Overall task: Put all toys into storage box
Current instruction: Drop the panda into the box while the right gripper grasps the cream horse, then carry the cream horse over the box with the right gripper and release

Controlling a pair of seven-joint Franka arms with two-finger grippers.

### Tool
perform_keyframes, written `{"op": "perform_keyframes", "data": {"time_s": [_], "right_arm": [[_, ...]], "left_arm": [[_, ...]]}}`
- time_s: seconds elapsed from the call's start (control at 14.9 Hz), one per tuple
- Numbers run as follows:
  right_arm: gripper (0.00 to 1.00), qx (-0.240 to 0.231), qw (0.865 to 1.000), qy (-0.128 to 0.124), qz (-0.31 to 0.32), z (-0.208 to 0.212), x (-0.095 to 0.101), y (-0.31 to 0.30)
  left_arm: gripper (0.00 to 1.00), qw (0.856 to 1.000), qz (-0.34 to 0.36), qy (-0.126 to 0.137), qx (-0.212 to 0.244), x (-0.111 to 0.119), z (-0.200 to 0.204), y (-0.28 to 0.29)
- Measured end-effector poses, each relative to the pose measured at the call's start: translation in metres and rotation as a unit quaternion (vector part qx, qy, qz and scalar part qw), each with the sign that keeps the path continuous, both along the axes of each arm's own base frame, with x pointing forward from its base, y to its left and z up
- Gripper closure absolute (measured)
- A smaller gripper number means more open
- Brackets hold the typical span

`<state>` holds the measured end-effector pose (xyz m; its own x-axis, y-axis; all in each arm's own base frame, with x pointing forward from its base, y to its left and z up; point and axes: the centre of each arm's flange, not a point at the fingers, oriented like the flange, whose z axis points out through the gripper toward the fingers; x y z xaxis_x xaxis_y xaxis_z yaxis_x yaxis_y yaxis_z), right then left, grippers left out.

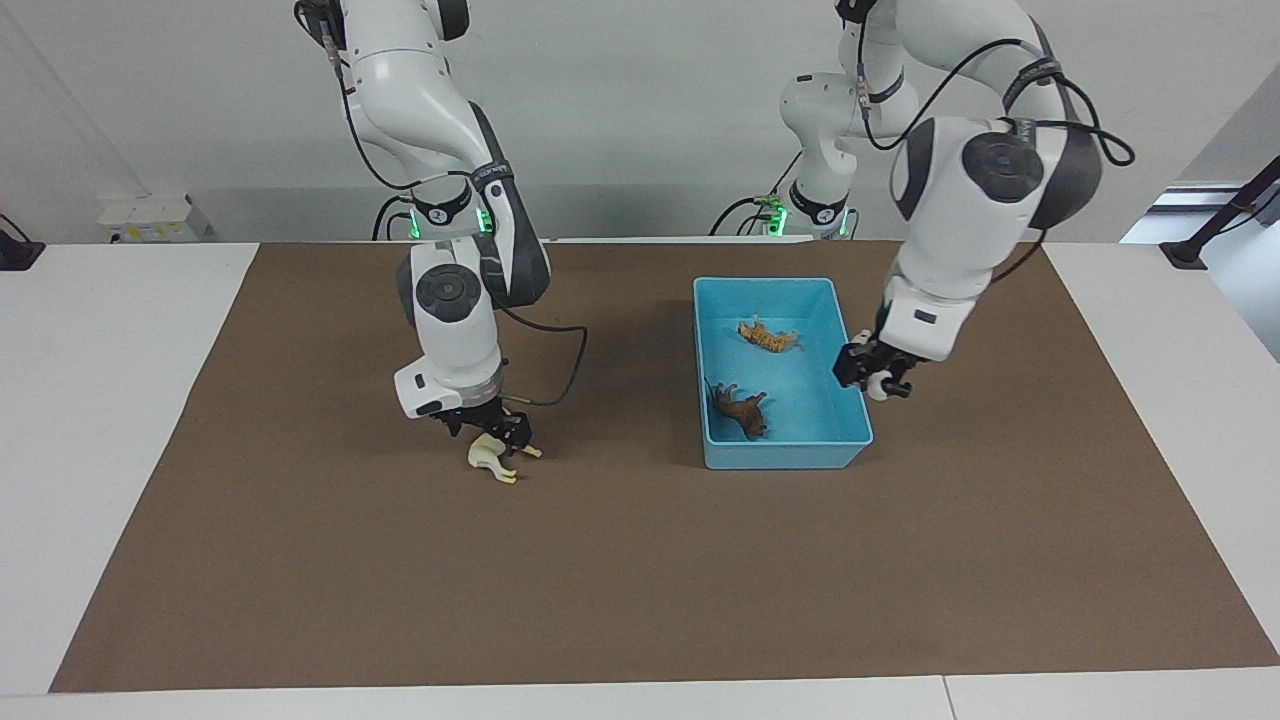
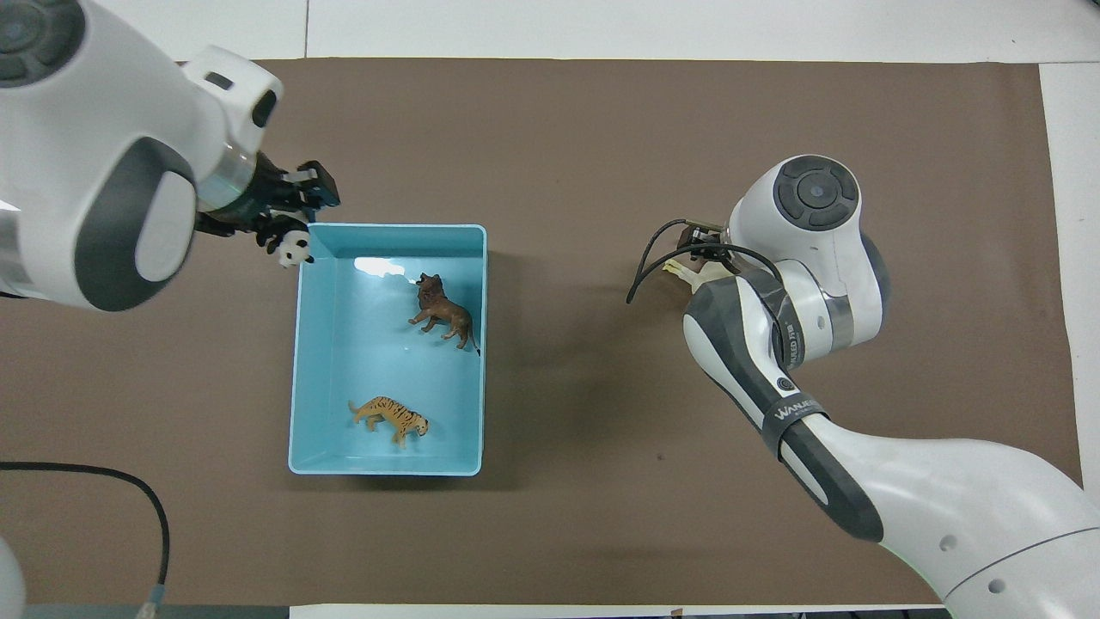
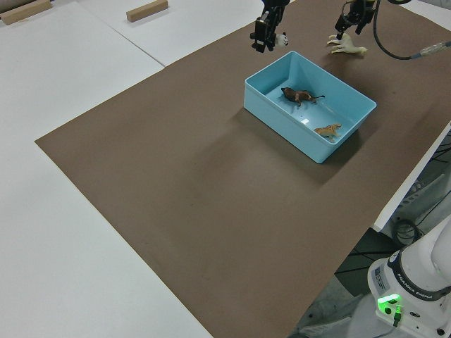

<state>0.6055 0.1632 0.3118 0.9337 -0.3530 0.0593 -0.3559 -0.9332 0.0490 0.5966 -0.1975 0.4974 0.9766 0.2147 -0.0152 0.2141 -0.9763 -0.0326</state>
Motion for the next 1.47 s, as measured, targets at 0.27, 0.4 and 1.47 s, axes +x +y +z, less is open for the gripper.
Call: {"op": "perform_keyframes", "data": {"time_s": [0.27,0.4,1.47], "right_arm": [[0.0,0.004,1.0,-0.013,0.003,-0.017,-0.008,-0.003],[0.18,0.005,1.0,-0.015,0.003,-0.02,-0.009,-0.004],[0.52,0.105,0.994,-0.039,-0.018,0.235,-0.013,0.219]], "left_arm": [[0.0,1.0,0.007,0.004,0.004,-0.011,-0.016,0.0],[0.0,1.0,0.013,-0.008,0.002,-0.007,-0.003,0.018],[0.0,0.995,-0.097,0.035,0.001,-0.035,0.073,0.194]]}}
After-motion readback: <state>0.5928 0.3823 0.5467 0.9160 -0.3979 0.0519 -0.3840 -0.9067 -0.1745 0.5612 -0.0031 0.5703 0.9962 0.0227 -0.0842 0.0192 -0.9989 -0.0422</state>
